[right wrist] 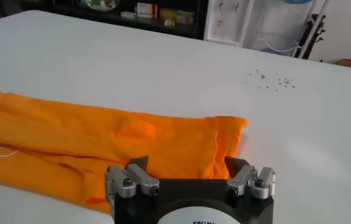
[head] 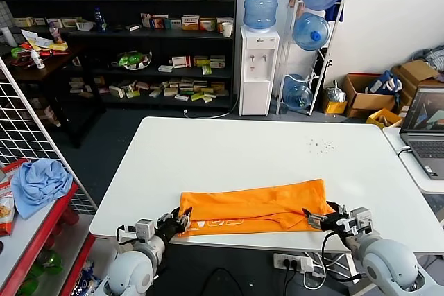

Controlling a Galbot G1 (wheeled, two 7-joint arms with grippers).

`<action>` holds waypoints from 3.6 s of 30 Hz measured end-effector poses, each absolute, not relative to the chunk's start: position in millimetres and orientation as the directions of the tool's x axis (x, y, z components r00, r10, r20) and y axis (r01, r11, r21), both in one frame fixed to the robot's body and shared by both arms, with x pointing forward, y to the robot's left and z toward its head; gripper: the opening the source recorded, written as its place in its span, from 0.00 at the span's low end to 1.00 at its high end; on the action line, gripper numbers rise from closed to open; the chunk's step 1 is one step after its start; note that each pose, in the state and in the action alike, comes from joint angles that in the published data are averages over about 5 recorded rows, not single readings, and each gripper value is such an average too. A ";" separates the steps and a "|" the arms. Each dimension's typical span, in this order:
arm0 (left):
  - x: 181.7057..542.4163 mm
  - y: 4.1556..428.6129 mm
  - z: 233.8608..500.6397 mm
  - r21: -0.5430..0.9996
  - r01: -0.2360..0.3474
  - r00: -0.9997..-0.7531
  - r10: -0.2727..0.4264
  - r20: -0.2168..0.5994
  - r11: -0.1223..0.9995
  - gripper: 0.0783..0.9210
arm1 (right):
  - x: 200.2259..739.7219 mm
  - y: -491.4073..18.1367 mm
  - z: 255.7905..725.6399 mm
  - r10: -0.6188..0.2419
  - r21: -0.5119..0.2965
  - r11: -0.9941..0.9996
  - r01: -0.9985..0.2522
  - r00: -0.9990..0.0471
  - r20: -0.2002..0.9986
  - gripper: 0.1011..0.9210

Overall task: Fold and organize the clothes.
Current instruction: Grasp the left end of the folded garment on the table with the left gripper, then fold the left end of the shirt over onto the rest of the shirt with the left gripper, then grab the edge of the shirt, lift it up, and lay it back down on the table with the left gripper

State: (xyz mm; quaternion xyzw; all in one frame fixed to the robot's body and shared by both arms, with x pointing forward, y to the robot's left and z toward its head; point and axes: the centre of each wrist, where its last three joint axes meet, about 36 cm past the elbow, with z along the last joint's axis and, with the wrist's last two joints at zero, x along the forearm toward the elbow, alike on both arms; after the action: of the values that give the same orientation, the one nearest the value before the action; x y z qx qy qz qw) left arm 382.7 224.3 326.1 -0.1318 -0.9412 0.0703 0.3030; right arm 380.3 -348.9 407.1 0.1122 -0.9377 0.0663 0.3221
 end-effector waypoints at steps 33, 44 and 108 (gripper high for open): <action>441.2 375.9 380.6 0.053 0.021 -0.859 -0.009 0.512 0.998 0.05 | 384.6 -336.3 411.7 -0.129 -0.092 0.976 -0.195 -0.868 0.480 0.88; 440.5 375.4 419.3 0.089 0.024 -0.885 -0.020 0.465 0.996 0.05 | 383.7 -333.6 400.3 -0.093 -0.115 0.981 -0.159 -0.893 0.440 0.88; 410.7 217.3 375.1 -0.193 0.269 -0.849 0.327 0.416 0.944 0.88 | 382.0 -343.8 372.2 -0.125 -0.138 0.969 -0.205 -0.889 0.441 0.88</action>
State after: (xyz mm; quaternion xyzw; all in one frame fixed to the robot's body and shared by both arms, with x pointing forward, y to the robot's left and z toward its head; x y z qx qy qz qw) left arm 410.7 217.3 375.1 -0.1552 -0.9593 0.0636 0.2271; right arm 382.0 -343.8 372.2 0.0851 -0.9676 0.0905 0.2198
